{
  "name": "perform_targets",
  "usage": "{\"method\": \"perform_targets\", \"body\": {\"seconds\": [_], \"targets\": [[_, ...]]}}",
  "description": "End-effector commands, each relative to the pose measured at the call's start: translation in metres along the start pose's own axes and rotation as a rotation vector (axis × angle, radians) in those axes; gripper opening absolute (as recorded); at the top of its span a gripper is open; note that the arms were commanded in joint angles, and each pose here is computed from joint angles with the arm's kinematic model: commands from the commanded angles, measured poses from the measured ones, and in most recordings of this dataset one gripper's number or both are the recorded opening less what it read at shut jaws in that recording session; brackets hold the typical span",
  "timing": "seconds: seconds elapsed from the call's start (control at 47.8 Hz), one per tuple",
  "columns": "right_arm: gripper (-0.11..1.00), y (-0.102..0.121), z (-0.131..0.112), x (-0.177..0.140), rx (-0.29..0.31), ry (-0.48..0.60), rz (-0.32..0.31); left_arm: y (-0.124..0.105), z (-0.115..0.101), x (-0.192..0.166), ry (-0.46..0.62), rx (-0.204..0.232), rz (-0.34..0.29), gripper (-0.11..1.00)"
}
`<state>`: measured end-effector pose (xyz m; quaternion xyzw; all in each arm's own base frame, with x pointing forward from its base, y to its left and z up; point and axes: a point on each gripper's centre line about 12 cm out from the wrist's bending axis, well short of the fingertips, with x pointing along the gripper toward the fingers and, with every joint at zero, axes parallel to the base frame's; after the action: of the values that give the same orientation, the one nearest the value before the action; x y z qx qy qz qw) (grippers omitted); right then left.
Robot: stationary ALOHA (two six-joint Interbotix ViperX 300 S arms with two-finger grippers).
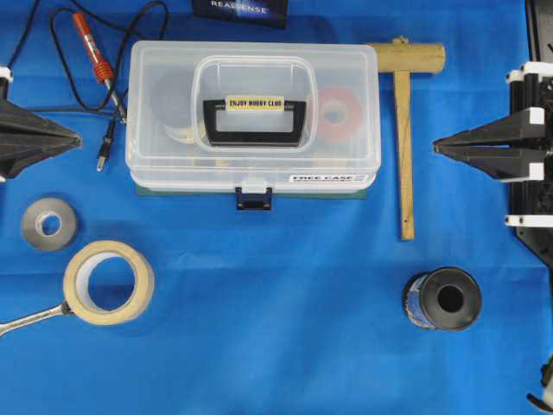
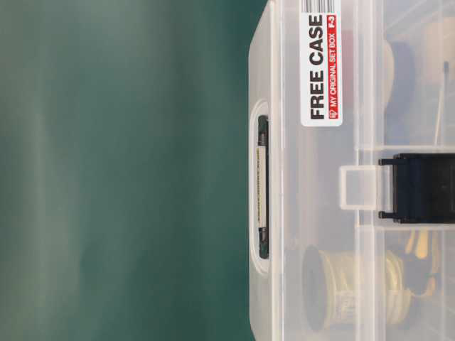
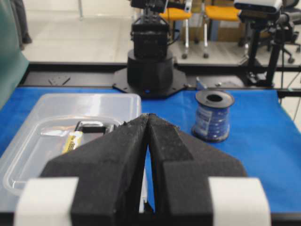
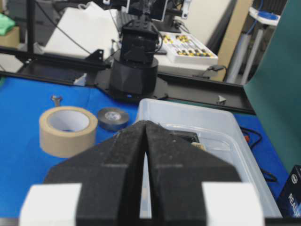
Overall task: Open the tool box with both arms.
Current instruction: 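Move both grippers inward toward the left and right ends of the clear box lid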
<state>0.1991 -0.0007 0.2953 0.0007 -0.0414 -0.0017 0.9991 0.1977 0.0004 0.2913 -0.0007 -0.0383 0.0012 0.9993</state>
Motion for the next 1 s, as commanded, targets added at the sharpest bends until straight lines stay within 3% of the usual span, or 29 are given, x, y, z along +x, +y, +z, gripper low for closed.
{"method": "perform_targets", "body": {"seconds": [0.0,0.272,0.565,0.67,0.837,0.921,0.984], "targets": [[0.0,-0.001,0.006,0.005,-0.007,-0.003,-0.007,0.0,0.0,0.003,0.035,-0.01,0.003,0.0],[0.0,-0.008,-0.011,0.014,0.05,0.246,-0.044,0.001,-0.019,-0.002,0.215,-0.011,0.007,0.0],[0.04,-0.027,-0.037,0.017,0.121,0.396,-0.142,0.022,-0.044,-0.009,0.393,-0.026,0.114,0.02],[0.31,-0.036,-0.052,0.019,0.136,0.476,-0.185,0.031,-0.056,-0.012,0.447,-0.037,0.162,0.25],[0.78,-0.051,-0.082,0.023,0.162,0.632,-0.25,0.039,-0.079,-0.014,0.55,-0.04,0.197,0.76],[0.85,-0.055,-0.091,0.027,0.169,0.677,-0.265,0.042,-0.088,-0.013,0.59,-0.046,0.21,0.9],[0.83,-0.057,-0.096,0.03,0.17,0.703,-0.27,0.045,-0.094,-0.011,0.621,-0.052,0.22,0.89]]}}
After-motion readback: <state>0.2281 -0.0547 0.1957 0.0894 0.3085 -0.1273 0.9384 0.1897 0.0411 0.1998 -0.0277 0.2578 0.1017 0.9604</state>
